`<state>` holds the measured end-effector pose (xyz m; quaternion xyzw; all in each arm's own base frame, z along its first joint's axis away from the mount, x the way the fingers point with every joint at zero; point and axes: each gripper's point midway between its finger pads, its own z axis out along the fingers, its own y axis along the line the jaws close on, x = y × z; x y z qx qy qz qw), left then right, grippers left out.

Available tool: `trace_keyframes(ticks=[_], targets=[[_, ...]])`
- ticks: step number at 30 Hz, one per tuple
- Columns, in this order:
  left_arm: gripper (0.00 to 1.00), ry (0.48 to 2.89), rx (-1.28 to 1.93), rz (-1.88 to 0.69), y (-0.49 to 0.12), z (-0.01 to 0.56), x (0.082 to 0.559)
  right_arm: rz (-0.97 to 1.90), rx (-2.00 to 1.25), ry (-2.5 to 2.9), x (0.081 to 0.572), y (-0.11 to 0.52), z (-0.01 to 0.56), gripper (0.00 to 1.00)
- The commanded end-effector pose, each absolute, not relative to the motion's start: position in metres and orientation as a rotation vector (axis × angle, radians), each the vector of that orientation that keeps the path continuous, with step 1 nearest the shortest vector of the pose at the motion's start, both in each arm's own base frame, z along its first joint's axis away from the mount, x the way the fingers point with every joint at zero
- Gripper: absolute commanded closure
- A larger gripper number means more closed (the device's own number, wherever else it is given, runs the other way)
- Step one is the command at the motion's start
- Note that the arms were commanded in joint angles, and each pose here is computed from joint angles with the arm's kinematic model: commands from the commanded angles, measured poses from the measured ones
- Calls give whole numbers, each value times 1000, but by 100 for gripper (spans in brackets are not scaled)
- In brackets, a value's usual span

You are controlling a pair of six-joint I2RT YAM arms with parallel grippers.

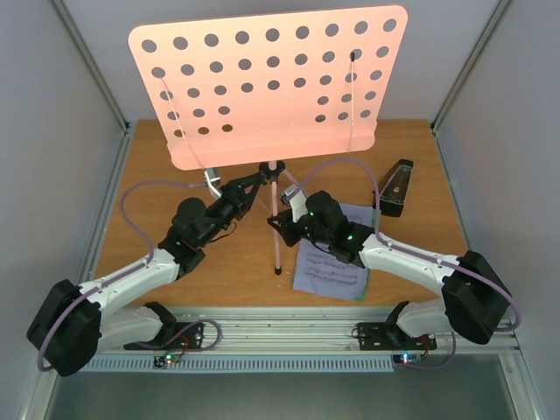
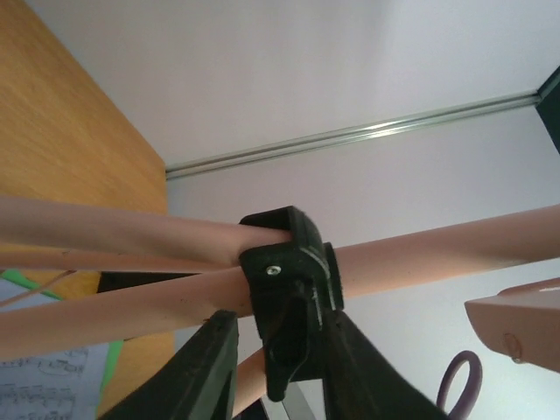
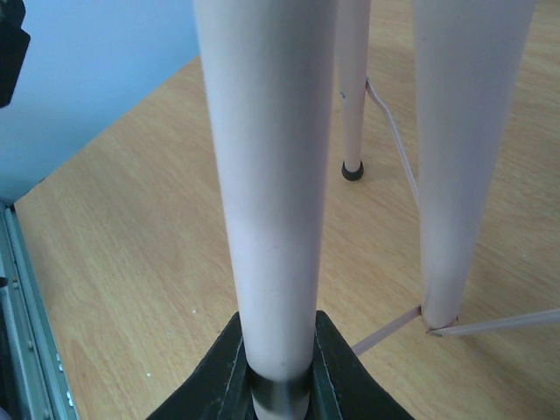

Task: Pack up the instrument practice props

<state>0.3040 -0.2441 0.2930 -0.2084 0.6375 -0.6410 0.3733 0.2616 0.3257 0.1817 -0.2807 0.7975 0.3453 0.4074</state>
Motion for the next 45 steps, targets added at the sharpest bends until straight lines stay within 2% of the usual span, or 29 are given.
trace_keyframes(ticks=[1,5,8,10,14,22,32,45], targets=[[62,1634,-473,-1632,-244,302,300,939,-724,2012,247,329,187,99],[40,1633,-418,-1465,-225,307,300,930,-723,2009,247,327,188,99],[32,1601,-388,-1276,-198,310,295,933,-720,2004,246,327,190,99],[31,1566,-305,-1161,-186,316,288,935,-720,2004,246,327,190,99],[32,1451,105,-835,-183,325,271,942,-722,2002,246,328,190,99],[34,1177,787,-548,-234,306,231,940,-722,2004,247,329,188,99],[28,1015,967,-167,-253,303,244,917,-725,1997,246,324,192,99],[36,952,1015,-42,-263,328,259,930,-728,1998,245,326,191,99]])
